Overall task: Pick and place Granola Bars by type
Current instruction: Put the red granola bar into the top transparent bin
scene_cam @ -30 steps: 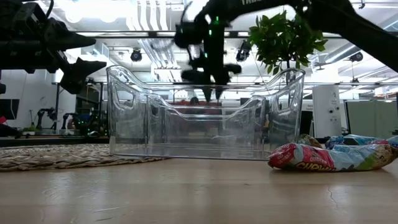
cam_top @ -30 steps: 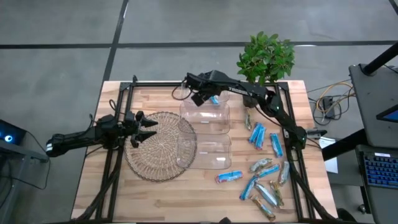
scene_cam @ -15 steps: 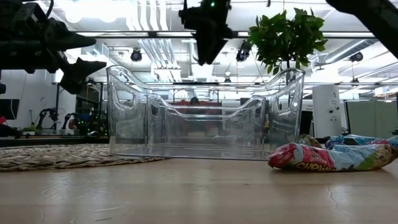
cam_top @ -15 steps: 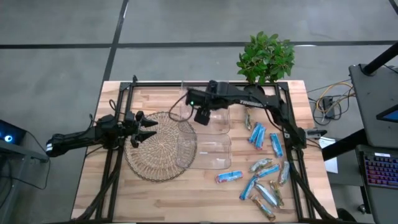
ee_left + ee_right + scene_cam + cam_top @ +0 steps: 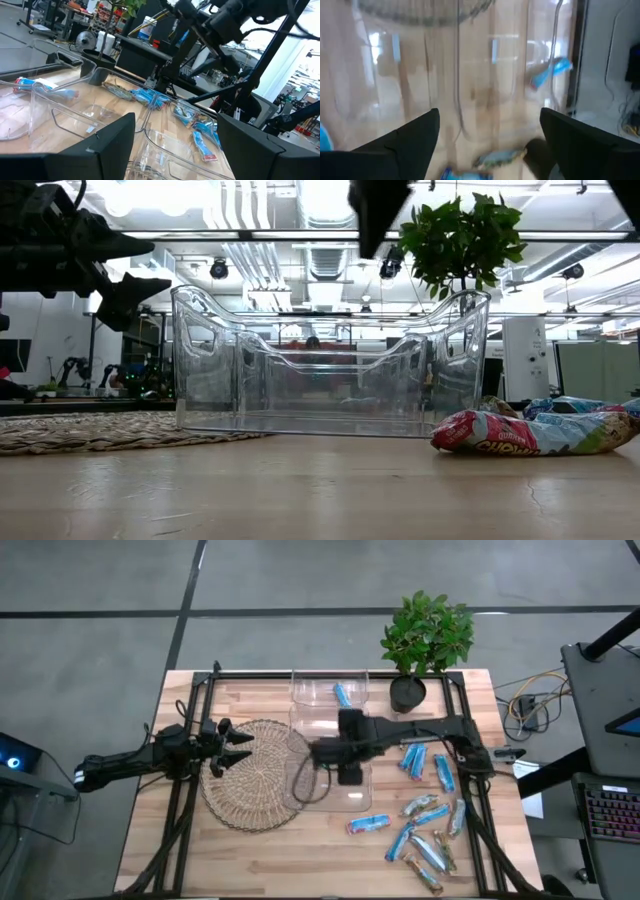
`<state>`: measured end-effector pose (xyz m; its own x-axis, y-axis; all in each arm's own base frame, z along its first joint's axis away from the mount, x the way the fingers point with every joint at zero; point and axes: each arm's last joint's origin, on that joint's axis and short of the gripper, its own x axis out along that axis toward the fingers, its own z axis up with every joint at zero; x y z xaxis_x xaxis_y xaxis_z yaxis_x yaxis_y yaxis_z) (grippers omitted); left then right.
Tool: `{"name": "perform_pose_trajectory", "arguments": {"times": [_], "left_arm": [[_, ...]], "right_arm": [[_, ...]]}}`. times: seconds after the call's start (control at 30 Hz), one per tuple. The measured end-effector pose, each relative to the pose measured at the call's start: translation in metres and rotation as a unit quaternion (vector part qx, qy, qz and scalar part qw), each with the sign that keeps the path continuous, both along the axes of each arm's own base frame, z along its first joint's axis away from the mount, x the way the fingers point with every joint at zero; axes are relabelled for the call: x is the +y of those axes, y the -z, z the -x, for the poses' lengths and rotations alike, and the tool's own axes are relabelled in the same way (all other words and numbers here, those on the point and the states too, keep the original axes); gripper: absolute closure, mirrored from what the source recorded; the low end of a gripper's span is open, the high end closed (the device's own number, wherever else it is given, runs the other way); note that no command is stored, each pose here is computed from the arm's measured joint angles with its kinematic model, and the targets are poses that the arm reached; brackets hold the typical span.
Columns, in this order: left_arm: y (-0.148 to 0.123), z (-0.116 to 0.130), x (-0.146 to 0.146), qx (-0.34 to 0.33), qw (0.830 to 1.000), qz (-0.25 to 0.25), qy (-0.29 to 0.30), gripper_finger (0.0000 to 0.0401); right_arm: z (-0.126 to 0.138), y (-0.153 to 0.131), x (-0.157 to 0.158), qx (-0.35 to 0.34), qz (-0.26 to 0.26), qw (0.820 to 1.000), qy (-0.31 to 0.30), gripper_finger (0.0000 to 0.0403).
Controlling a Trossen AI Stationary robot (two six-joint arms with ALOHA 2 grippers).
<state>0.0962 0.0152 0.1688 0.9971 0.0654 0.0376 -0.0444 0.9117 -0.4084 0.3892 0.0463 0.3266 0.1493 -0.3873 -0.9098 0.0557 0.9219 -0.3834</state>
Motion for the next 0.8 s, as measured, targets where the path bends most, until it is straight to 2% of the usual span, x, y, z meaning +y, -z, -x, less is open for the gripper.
{"name": "perform_pose_trajectory", "arguments": {"times": [0.13,0.37,0.43,0.6,0.8], "left_arm": [[0.0,0.0,0.0,0.0,1.0,0.0,0.0,0.014],[0.0,0.0,0.0,0.0,1.0,0.0,0.0,0.014],[0.0,0.0,0.0,0.0,1.0,0.0,0.0,0.014],[0.0,0.0,0.0,0.001,1.0,0.0,0.0,0.014],[0.0,0.0,0.0,0.001,1.0,0.0,0.0,0.014]], "right_arm": [[0.025,0.012,0.021,0.029,0.004,1.0,-0.002,0.0054],[0.085,0.031,0.049,0.056,0.005,0.998,0.008,0.0049],[0.1,0.034,0.059,0.048,-0.02,0.999,0.007,0.0049],[0.126,0.049,0.09,0.014,-0.118,0.993,-0.027,0.0049],[0.142,0.073,0.12,-0.028,-0.165,0.984,-0.064,0.0051]]}}
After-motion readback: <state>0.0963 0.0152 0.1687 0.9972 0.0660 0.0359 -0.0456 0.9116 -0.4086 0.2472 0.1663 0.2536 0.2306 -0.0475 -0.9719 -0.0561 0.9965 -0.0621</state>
